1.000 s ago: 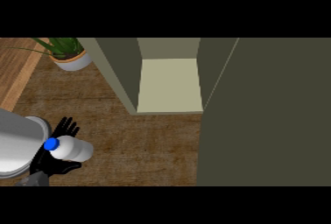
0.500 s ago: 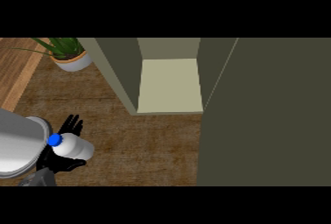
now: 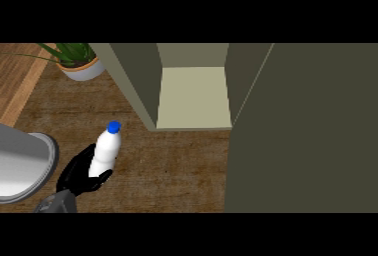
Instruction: Pick up the bottled water, place it into the cabinet and close the cabinet
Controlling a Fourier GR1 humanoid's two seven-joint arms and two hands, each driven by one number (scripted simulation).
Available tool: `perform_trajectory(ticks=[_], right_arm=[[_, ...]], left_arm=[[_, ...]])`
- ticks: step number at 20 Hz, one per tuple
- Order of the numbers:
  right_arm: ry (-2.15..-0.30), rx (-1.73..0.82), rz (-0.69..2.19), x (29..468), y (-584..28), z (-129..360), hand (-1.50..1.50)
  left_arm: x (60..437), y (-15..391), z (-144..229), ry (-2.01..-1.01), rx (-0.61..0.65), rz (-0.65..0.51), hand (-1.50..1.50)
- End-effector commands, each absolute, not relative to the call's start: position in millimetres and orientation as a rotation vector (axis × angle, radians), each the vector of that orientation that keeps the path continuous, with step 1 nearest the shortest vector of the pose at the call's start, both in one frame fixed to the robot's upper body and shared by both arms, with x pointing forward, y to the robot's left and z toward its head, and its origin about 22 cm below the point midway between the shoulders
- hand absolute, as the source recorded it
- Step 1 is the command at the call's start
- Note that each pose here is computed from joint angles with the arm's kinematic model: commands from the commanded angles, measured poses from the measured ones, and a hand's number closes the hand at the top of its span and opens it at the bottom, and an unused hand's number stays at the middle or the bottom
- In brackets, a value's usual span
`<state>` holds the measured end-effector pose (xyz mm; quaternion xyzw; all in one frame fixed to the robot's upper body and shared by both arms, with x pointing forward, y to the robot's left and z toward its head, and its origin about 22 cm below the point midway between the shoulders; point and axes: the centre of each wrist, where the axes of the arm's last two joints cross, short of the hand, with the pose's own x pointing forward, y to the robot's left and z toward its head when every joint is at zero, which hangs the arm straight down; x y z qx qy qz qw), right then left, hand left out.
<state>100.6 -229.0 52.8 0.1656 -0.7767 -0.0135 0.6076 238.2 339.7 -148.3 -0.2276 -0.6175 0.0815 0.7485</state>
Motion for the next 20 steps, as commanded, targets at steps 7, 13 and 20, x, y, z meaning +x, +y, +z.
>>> perform_trajectory(ticks=[7,13,20], right_arm=[[-1.802,0.369,-0.028,106,-231,62,-1.5],[-1.804,0.359,-0.057,113,-233,55,-1.5],[-1.8,0.365,-0.028,102,-235,51,-1.5]], left_arm=[[235,332,-152,-1.473,-0.604,0.199,1.5],[230,321,-158,-1.561,-0.424,0.381,1.5],[242,308,-153,-1.571,-0.465,0.462,1.5]])
